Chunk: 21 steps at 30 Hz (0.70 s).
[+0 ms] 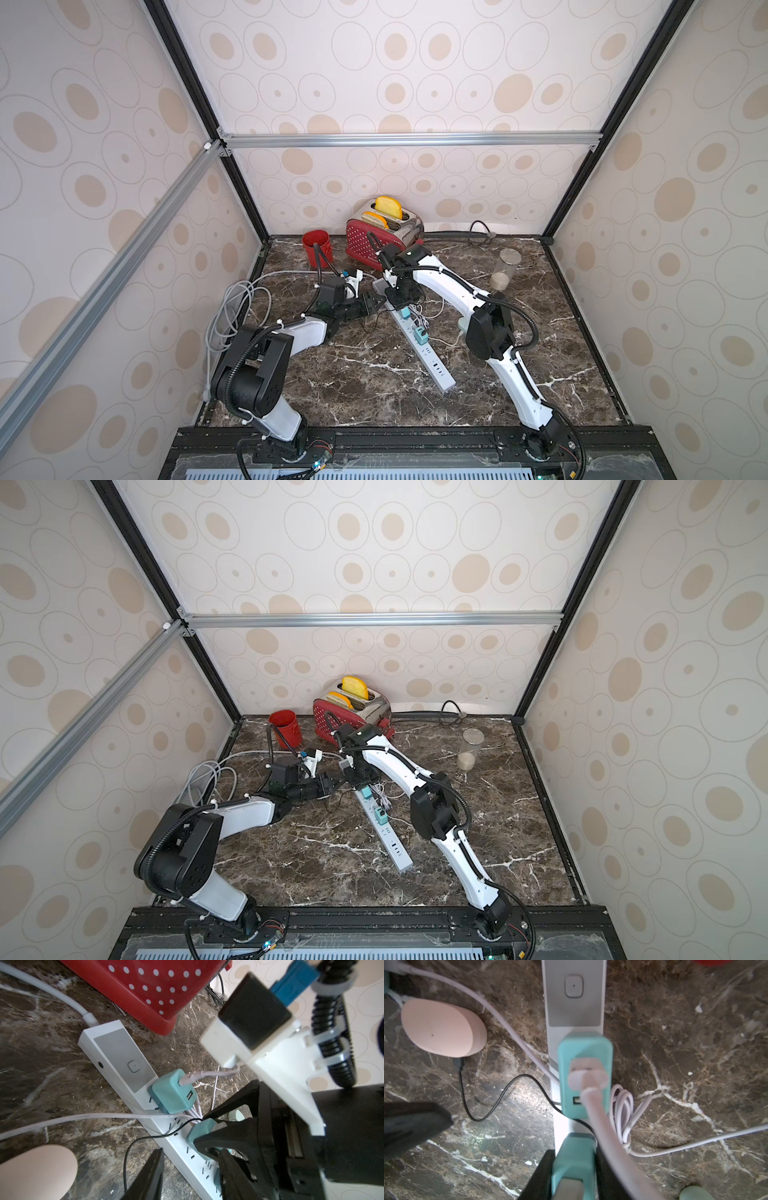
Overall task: Charge the bluetooth headset
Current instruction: Insert the plug into the socket.
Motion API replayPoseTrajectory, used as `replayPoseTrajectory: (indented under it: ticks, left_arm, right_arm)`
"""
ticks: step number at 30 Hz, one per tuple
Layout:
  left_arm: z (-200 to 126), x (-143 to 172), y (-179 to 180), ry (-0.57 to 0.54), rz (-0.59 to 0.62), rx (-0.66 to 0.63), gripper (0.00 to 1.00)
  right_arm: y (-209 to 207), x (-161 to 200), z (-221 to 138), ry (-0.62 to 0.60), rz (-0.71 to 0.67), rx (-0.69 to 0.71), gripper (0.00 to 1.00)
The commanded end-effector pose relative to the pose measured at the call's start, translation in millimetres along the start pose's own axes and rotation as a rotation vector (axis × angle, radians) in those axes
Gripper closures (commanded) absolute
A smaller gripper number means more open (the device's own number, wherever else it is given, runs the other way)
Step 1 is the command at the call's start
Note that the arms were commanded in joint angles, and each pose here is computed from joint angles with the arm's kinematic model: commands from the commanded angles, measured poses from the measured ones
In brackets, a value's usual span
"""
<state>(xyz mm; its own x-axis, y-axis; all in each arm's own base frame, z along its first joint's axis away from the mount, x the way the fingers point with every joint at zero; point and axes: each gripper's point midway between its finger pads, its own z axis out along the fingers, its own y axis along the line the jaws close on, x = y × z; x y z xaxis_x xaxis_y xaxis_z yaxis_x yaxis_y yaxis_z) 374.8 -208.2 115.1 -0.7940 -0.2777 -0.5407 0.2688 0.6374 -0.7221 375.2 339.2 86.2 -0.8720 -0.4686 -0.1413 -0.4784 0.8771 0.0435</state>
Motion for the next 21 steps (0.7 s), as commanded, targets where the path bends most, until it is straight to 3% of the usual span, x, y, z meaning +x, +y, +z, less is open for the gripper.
replayPoseTrajectory:
  ticks: [1, 10, 21]
  left_arm:
    - [-6, -10, -6, -0.032, 0.04, 0.008, 0.56]
    - [-8, -10, -6, -0.038, 0.031, 0.003, 0.56]
    - [-9, -11, -4, -0.055, 0.027, -0.004, 0.56]
  right_arm:
    - [0, 4, -13, -0.015, 0.009, 0.014, 0.79]
    - [-5, 38, -7, 0.035, 0.009, 0.044, 0.83]
    - [-9, 67, 6, -0.174, 0.062, 0.151, 0.96]
